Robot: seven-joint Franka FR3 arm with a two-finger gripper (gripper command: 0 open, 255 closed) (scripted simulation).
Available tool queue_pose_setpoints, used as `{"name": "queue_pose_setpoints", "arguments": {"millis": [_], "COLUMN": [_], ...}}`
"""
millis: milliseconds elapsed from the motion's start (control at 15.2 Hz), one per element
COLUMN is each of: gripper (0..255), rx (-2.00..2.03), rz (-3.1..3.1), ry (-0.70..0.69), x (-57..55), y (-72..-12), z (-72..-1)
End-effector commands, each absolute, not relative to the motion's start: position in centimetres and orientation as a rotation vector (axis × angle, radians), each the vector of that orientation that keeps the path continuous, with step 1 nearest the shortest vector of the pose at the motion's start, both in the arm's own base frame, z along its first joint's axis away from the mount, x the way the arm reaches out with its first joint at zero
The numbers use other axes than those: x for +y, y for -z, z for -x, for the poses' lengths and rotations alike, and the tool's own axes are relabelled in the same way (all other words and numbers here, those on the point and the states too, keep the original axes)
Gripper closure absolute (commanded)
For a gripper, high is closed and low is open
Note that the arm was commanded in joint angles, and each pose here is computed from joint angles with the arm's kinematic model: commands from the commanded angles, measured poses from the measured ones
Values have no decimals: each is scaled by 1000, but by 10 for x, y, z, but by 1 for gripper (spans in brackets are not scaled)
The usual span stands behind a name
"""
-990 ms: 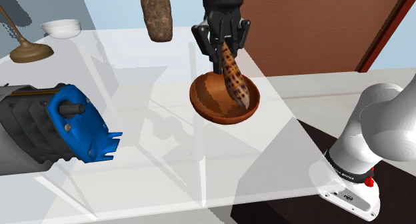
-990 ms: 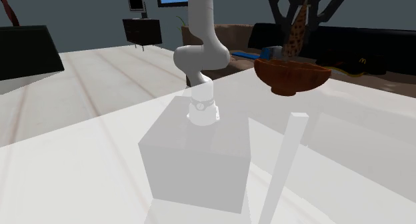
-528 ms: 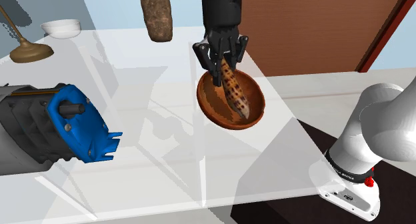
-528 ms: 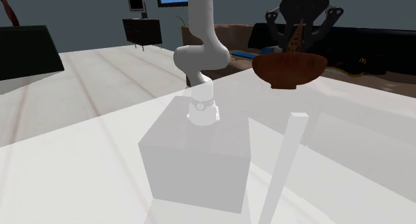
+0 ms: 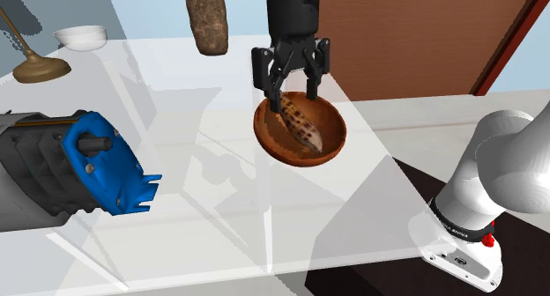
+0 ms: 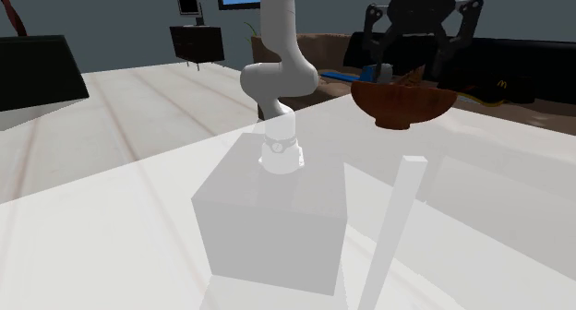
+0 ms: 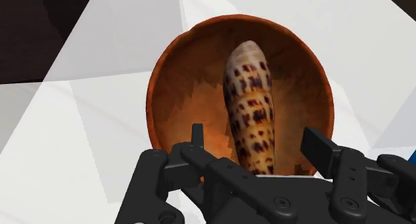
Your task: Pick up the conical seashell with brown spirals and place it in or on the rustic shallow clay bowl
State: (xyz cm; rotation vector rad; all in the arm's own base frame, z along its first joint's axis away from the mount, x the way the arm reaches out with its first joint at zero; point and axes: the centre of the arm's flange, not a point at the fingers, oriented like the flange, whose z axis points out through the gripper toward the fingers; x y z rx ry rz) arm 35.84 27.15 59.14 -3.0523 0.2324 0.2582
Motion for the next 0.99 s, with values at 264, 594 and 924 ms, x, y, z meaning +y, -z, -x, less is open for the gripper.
{"name": "queue_pose_setpoints", "arguments": {"millis": [264,594,924], "gripper": [0,0,0], "rx": [232,232,232], "rz": [3052,3052,3052], "ry": [-258,-258,-258], "x": [269,267,267], "y": [-617,-641,-641], "z": [-363,-366,-366]}}
